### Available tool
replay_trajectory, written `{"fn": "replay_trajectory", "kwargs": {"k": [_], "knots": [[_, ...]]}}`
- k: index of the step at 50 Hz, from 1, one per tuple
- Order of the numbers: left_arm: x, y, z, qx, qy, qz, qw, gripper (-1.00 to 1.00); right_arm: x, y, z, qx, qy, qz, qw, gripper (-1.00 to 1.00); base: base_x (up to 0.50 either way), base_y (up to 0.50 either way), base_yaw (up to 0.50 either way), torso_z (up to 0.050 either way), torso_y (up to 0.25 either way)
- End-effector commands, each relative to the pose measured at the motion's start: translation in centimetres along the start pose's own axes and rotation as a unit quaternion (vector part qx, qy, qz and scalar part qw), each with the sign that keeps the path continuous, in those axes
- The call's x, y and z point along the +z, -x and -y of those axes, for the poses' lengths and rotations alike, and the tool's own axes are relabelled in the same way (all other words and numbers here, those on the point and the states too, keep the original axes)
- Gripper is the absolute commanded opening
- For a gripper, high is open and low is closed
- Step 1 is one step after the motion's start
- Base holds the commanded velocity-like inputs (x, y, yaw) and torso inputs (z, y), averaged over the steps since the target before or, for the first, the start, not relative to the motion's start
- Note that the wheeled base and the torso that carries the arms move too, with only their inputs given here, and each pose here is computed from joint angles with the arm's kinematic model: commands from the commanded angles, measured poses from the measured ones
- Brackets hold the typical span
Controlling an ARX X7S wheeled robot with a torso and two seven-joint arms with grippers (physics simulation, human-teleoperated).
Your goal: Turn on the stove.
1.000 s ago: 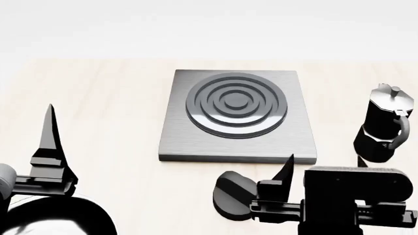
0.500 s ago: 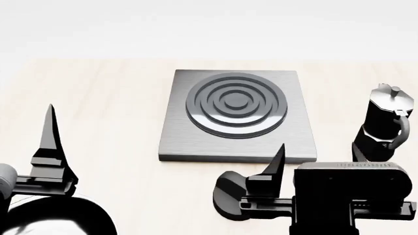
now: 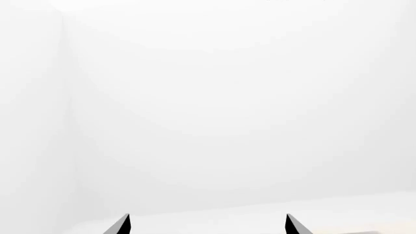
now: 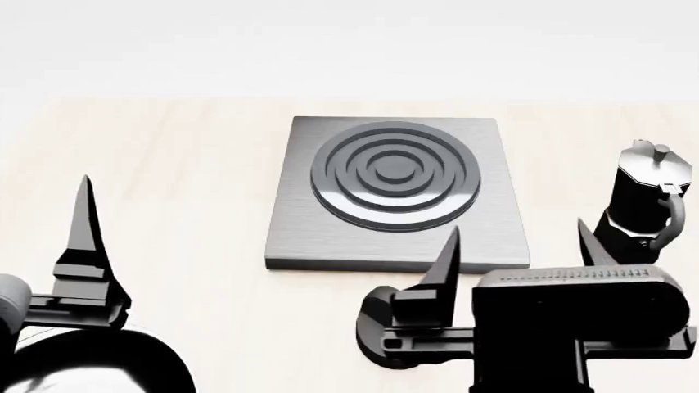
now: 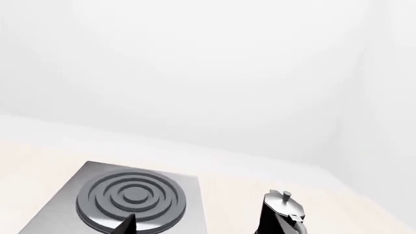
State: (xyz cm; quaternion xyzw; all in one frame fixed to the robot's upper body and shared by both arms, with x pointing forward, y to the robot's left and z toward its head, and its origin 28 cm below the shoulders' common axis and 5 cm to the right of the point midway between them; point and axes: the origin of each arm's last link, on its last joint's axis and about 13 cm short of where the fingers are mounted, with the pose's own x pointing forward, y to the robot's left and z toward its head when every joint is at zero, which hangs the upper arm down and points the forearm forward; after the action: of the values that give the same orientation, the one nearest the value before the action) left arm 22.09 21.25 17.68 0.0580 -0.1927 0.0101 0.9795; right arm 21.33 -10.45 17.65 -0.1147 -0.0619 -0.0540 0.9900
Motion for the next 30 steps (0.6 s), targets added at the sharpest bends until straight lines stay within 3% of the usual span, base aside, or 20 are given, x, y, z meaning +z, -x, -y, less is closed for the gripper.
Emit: {"fn": "replay_trajectory", "kwargs": {"k": [1,30], "knots": [[0.1,0.0,0.0,-0.002,0.005,0.0,1.0,1.0,0.9,0.5,-0.1,0.006,0.004,0.018,1.0,1.0,0.0,0.0,0.0,0.0,0.0],[0.0,-0.1,0.0,-0.001,0.006,-0.001,1.0,1.0,2.4,1.4,-0.2,0.015,0.015,0.055,0.998,1.0,0.0,0.0,0.0,0.0,0.0]]}}
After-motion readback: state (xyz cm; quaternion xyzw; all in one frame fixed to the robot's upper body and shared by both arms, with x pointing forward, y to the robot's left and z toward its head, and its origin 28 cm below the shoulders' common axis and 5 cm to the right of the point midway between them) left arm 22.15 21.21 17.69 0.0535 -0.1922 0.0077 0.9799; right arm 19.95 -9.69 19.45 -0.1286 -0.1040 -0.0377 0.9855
